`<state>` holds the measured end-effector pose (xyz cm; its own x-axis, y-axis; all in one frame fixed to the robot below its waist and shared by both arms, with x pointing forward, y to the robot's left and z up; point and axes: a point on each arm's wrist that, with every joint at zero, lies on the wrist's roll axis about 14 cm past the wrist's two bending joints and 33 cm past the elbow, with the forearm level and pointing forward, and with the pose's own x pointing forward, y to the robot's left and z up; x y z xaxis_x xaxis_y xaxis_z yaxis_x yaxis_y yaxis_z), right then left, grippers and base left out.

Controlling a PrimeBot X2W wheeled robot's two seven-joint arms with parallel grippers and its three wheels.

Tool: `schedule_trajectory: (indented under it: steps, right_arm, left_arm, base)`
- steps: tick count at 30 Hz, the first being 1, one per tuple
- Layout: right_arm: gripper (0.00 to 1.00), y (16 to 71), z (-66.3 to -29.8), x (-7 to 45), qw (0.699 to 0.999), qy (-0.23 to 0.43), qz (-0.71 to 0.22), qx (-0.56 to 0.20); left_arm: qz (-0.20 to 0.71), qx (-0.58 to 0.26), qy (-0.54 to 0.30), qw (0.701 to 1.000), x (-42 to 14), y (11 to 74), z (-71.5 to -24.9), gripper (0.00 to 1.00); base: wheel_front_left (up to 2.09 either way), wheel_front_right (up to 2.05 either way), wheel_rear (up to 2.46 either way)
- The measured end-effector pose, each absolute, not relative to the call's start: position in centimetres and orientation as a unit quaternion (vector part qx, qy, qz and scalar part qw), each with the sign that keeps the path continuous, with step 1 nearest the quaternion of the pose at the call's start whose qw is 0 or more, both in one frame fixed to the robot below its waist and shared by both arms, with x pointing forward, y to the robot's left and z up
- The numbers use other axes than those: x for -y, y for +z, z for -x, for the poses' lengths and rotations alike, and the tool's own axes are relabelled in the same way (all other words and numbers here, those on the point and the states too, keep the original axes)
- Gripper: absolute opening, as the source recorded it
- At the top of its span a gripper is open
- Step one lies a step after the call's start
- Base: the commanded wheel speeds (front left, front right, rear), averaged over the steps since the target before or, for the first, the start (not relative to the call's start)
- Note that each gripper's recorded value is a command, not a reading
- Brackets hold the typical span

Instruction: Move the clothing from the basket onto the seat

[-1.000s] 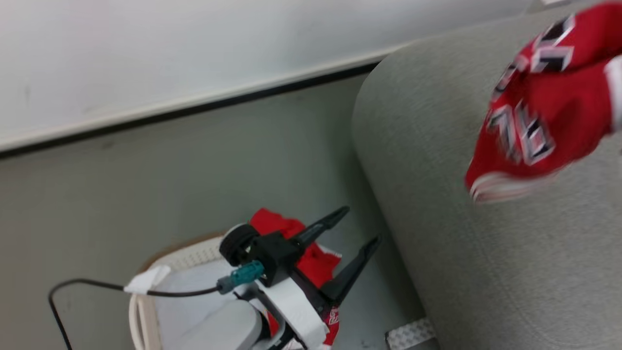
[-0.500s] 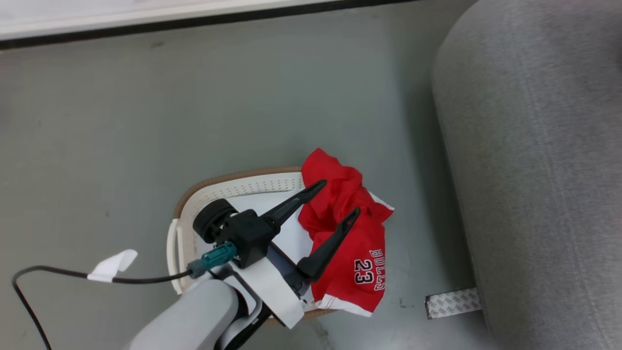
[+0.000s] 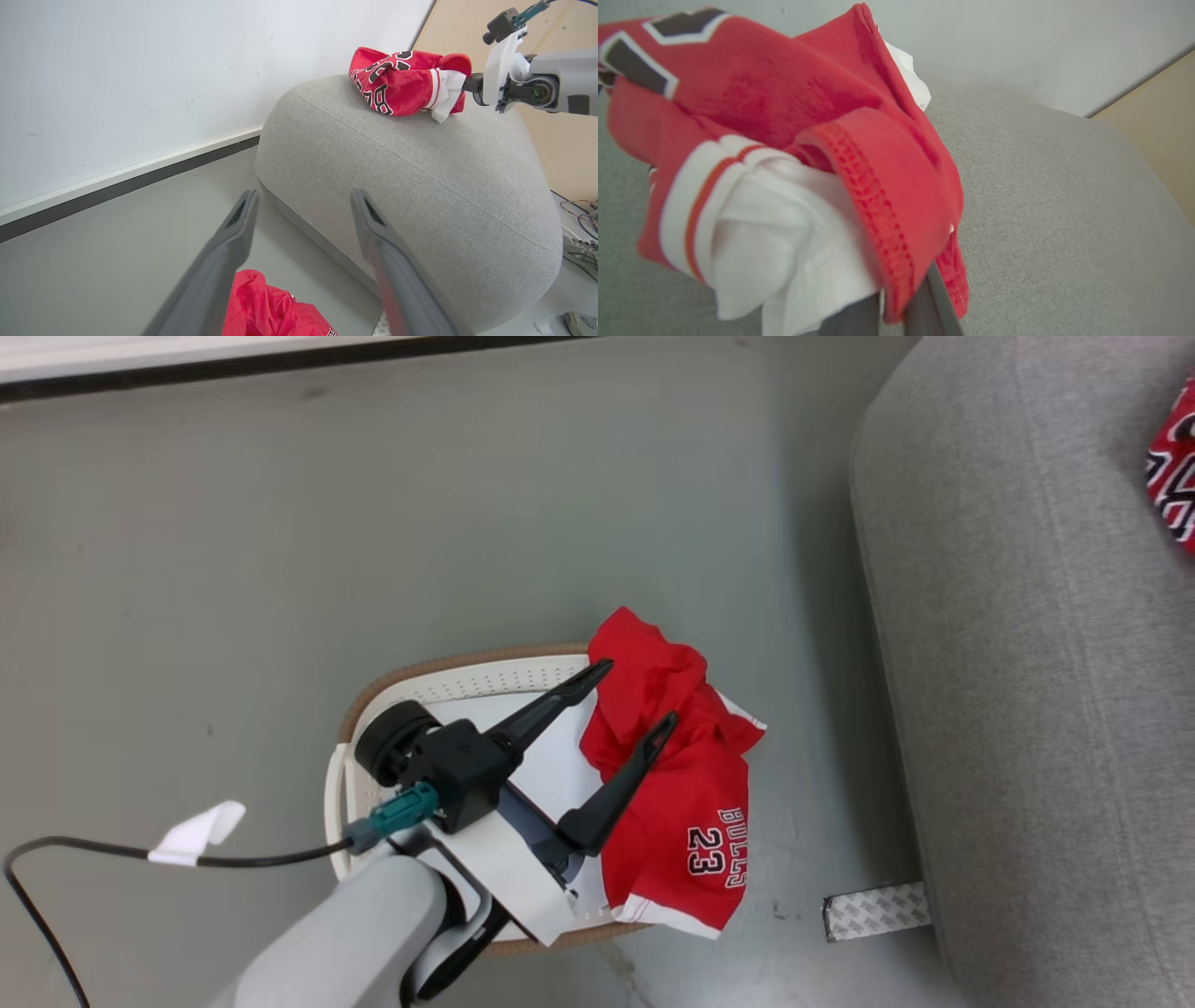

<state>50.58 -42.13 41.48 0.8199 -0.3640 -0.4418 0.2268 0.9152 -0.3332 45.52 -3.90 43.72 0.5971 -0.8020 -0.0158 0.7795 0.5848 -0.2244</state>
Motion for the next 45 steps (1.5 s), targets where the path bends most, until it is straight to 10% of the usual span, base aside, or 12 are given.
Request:
schedule_trajectory:
  steps: [3, 15, 29, 45]
  right_arm:
    - [1.0, 41.8, -50.5, 41.3, 0.947, -0.143, 0.137, -0.253]
    - [1.0, 49.3, -47.8, 39.9, 0.959, -0.091, 0.171, -0.206]
    - [1.0, 61.5, -44.7, 30.8, 0.996, 0.016, 0.087, 0.031]
    - [1.0, 57.5, -38.9, 19.3, 0.988, 0.085, -0.046, 0.119]
  left_arm:
    - [0.097, -0.054, -0.444, 0.889, 4.0, 44.2, -45.5, 1.0]
    - [0.089, -0.017, -0.392, 0.915, 2.0, 48.7, -44.5, 1.0]
    - [0.062, 0.072, -0.224, 0.97, -7.6, 56.4, -43.1, 1.0]
    - [0.079, 0.113, -0.044, 0.989, -17.9, 57.2, -39.0, 1.0]
  base:
    - [0.0, 0.0, 0.0]
    - [0.0, 0.0, 0.0]
    - [0.0, 0.0, 0.0]
    - [0.0, 0.0, 0.0]
